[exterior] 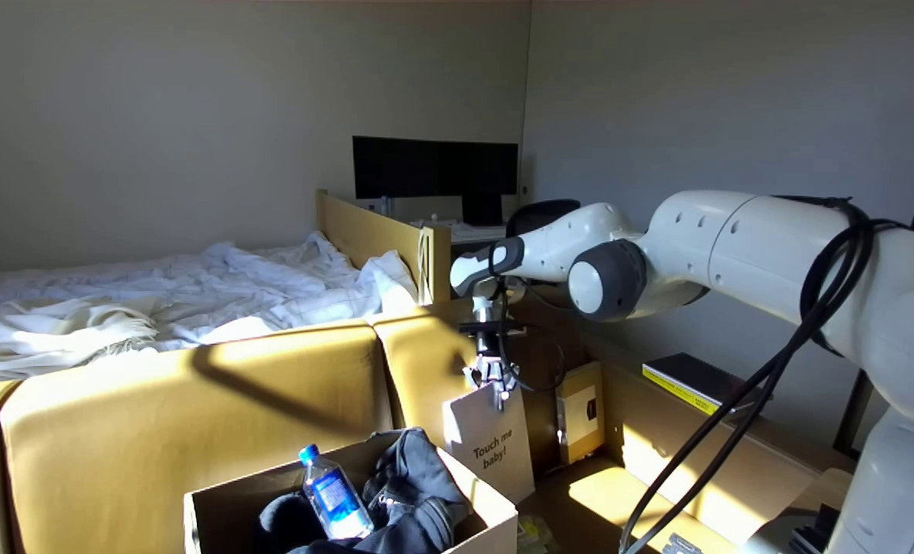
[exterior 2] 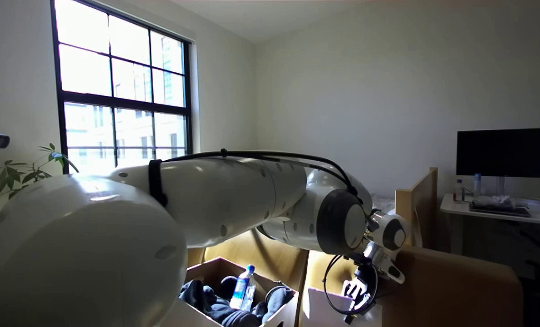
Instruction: Put the bottle and the white paper bag in the box, respectively
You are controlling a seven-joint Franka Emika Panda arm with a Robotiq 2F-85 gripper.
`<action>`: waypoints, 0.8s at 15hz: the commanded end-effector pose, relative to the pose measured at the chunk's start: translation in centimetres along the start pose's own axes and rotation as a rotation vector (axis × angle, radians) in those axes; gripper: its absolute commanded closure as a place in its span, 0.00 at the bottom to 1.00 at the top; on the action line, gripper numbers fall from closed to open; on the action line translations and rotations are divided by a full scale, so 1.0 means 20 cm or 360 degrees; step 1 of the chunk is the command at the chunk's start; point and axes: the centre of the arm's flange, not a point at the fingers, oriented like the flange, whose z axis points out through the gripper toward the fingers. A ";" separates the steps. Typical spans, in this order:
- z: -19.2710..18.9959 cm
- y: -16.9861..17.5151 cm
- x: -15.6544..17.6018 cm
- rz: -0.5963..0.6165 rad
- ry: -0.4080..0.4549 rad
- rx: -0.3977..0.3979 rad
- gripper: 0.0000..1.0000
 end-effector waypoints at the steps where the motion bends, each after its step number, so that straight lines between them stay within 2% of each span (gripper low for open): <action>1: 0.14 0.08 0.01 0.0168 0.0196 0.0005 0.97; 3: 0.12 0.08 -0.06 0.0232 0.0213 -0.0041 1.00; 9: 0.03 0.19 -0.29 0.0532 0.0252 -0.0213 1.00; 12: -0.07 0.24 -0.38 0.0685 0.0366 -0.0226 1.00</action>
